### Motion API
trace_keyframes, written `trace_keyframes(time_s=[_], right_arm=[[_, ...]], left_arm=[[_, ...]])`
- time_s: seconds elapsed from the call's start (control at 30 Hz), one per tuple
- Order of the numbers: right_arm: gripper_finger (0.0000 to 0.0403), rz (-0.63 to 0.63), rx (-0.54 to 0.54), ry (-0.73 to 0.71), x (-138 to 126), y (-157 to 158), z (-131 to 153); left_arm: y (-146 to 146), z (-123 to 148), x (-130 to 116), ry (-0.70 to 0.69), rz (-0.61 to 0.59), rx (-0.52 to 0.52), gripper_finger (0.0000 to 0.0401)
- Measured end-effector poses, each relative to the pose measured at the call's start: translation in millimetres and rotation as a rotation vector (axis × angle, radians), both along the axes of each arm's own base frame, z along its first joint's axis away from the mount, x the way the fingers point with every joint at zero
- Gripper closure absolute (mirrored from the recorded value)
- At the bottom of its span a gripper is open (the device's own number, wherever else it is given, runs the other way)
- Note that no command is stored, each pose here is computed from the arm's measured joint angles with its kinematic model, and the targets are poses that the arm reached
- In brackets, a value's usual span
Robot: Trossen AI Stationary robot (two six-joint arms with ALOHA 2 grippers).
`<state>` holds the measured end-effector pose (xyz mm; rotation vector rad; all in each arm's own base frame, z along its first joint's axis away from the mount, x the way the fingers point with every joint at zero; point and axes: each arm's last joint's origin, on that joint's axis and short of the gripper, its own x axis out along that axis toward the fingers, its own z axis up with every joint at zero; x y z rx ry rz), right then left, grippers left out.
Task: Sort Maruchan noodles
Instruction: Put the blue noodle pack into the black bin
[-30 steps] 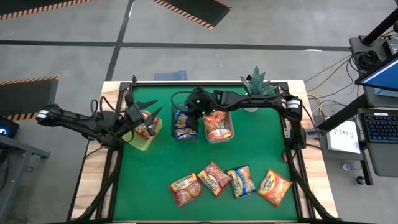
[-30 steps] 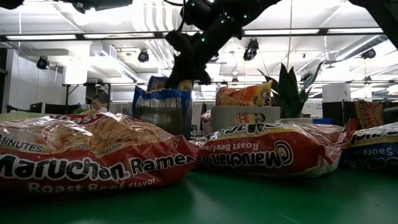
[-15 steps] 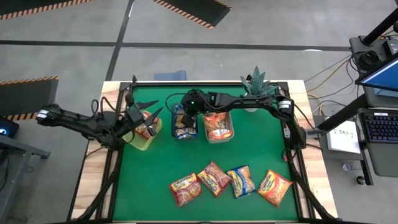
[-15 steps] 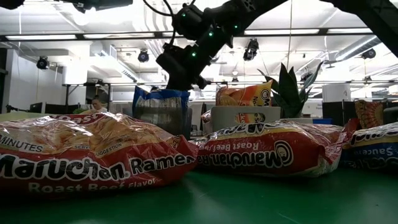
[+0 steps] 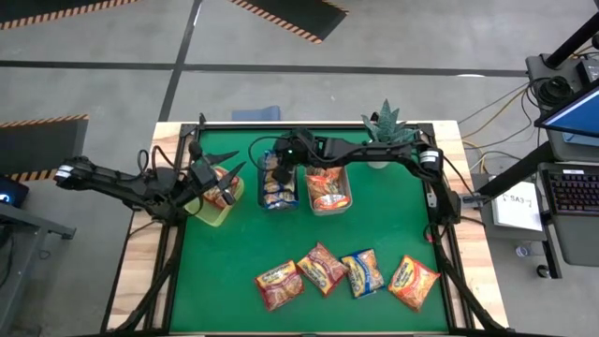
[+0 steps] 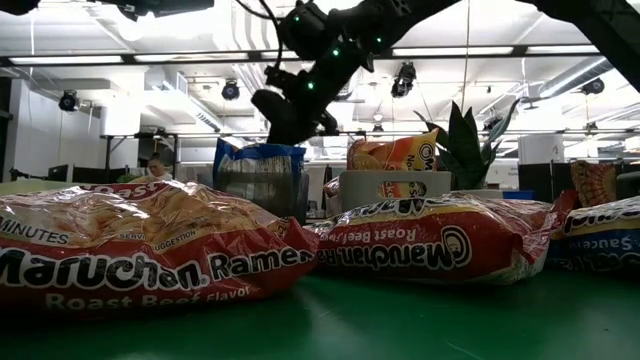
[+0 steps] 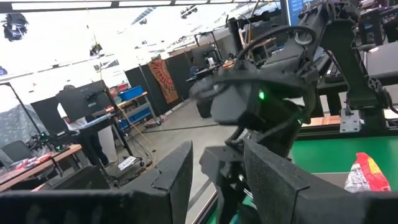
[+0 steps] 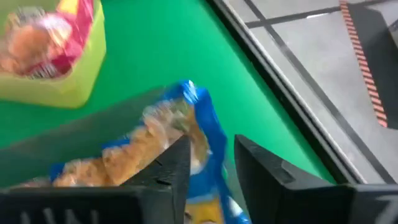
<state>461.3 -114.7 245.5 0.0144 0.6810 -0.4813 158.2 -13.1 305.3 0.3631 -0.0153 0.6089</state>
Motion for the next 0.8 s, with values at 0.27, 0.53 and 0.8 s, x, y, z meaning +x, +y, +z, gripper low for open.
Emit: trace_keyframes(time_s=[0.27,0.53,0.8], right_arm=[[0.0315,0.008,-0.002,-0.023,4,0,2],[0.0391,0.004,0.004,0.049,17,-10,-45],[0.0394,0.114,0.166,0.050,19,-11,-59]], left_arm=[[0,0,0,0.003,0.001,0.004,0.0274],[0,0,0,0.007,0.001,0.007,0.0274],[0,-1,2,0.019,0.002,0.017,0.0274]])
